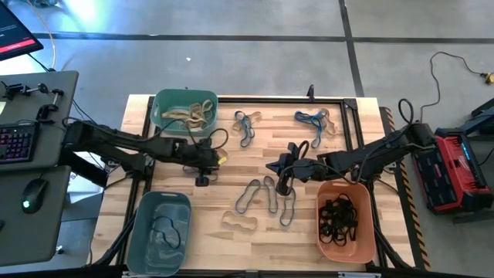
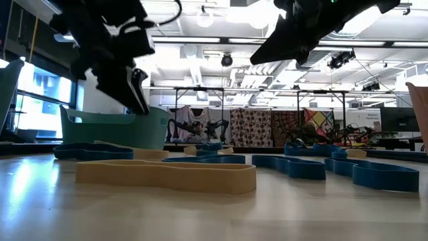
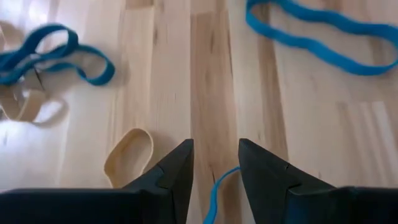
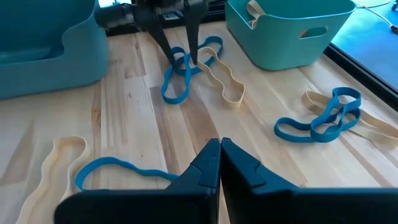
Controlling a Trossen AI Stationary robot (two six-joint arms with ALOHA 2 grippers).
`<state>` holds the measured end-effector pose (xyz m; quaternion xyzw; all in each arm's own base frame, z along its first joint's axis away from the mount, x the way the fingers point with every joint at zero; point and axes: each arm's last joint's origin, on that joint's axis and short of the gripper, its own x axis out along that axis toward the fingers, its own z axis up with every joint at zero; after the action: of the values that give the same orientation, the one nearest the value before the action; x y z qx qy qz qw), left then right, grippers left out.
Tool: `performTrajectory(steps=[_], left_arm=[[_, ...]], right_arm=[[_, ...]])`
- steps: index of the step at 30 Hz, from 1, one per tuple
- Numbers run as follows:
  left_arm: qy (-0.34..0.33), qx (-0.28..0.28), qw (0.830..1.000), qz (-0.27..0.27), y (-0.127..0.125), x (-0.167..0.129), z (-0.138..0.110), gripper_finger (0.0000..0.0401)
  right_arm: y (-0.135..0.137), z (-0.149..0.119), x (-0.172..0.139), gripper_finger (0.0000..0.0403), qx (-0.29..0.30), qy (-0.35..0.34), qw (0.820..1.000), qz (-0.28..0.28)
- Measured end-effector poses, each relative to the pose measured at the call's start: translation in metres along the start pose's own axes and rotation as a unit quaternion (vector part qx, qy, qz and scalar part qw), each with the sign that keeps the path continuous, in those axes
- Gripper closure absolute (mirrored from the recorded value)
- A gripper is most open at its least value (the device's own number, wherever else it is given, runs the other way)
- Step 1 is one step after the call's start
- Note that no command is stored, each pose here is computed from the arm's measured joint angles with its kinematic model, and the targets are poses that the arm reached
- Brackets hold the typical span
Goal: Sort rubber bands into baskets
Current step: Put the brown rubber band into the green bin
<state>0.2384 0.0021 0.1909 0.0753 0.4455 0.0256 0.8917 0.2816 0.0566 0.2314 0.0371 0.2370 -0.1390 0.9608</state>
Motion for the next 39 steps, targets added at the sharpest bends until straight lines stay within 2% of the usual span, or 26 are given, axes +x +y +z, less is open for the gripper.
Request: performTrajectory(steps=[8, 17, 22, 29, 34, 39], left_arm=[[0.045, -0.016, 0.999, 0.021, 0.010, 0.021, -0.007, 0.0275], [0.093, -0.044, 0.993, 0.049, 0.028, 0.038, -0.018, 0.0206], [0.120, -0.049, 0.991, 0.041, 0.034, 0.046, -0.026, 0.0197], [0.150, -0.062, 0.987, 0.018, 0.039, 0.056, -0.034, 0.0245], [0.155, -0.075, 0.985, -0.008, 0.042, 0.061, -0.037, 0.0303], [0.143, -0.070, 0.987, -0.001, 0.043, 0.054, -0.034, 0.0370]], right_arm=[[0.000, 0.000, 0.000, 0.0403, 0.000, 0.000, 1.000, 0.000], [0.000, 0.000, 0.000, 0.0403, 0.000, 0.001, 1.000, 0.000], [0.000, 0.000, 0.000, 0.0403, 0.000, 0.002, 1.000, 0.000], [0.000, -0.001, 0.000, 0.0403, -0.003, 0.004, 1.000, 0.000], [0.000, -0.001, 0.000, 0.0403, -0.004, 0.006, 1.000, -0.001], [0.000, -0.001, 0.000, 0.0403, -0.005, 0.007, 1.000, -0.001]])
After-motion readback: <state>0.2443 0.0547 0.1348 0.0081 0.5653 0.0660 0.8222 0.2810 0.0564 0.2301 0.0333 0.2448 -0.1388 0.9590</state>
